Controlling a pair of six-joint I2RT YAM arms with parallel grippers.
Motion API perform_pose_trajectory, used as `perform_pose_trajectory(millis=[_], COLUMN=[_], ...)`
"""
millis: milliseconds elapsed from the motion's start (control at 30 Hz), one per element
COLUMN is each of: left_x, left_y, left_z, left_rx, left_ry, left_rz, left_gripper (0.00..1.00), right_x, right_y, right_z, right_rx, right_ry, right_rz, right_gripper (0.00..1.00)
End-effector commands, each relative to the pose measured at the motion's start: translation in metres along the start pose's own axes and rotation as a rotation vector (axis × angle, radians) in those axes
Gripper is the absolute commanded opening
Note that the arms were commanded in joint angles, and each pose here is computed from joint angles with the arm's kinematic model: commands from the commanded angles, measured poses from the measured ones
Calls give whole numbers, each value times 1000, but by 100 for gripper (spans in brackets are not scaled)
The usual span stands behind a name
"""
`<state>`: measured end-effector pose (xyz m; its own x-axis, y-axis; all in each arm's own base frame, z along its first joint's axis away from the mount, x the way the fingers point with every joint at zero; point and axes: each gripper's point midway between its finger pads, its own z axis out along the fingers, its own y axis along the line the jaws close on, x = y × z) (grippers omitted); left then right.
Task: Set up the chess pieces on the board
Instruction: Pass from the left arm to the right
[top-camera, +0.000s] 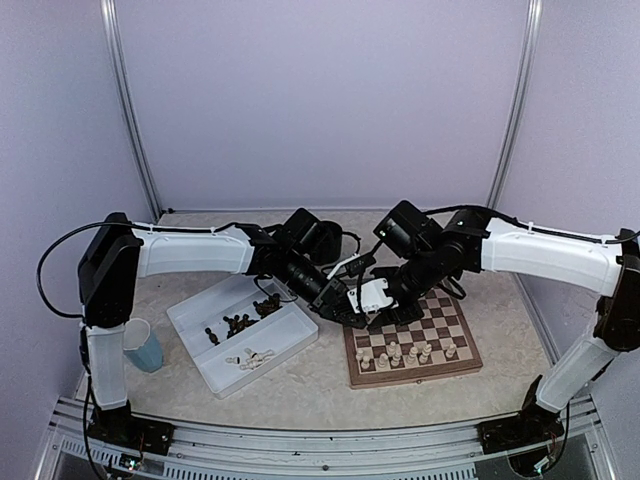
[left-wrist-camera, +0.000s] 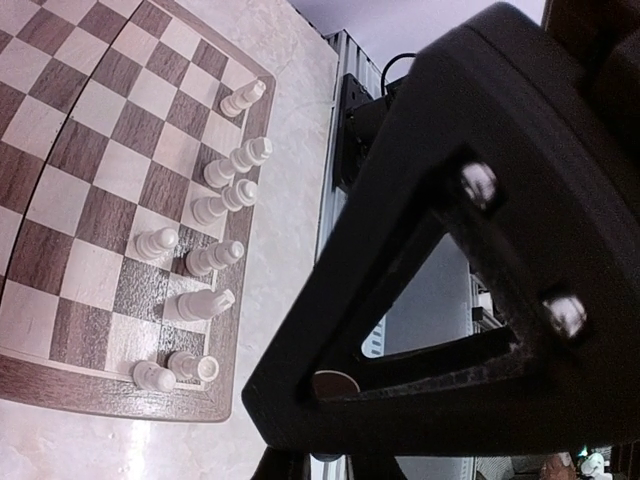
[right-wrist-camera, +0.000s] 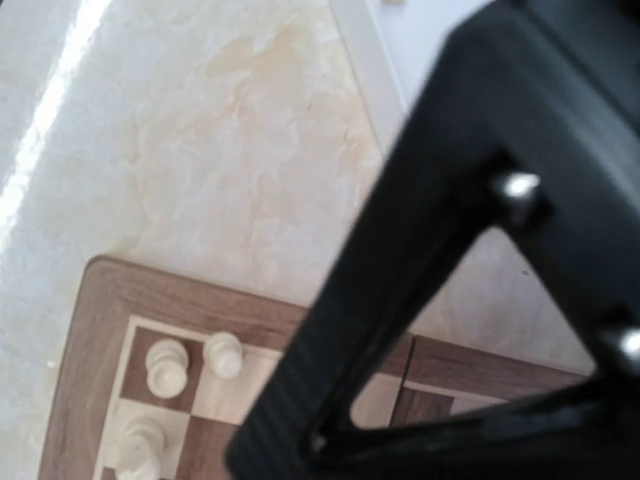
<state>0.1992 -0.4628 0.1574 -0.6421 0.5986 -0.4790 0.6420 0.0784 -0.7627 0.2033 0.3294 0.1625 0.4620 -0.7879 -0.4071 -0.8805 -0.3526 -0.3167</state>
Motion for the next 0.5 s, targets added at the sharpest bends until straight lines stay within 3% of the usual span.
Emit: perform_pose_trajectory(millis=[0,200,333,467], left_x=[-9,-16,-20,-22], left_y=[-5,4,6,10], left_z=[-2,-6,-11,-22], left_rx=[47,30,6,-44], left_ry=[-15,-43,-66,-107], left_rz=[8,-32,-30,-28], left_gripper=[7,9,16,27], right_x=[5,1,7,11], right_y=[13,4,4,-6], right_z=[9,10,15,4], right_rx=[-41,9,10,-5], right_ry=[36,15,2,-95], right_rz=[-22,7,49,158], right_gripper=[34,17,12,10])
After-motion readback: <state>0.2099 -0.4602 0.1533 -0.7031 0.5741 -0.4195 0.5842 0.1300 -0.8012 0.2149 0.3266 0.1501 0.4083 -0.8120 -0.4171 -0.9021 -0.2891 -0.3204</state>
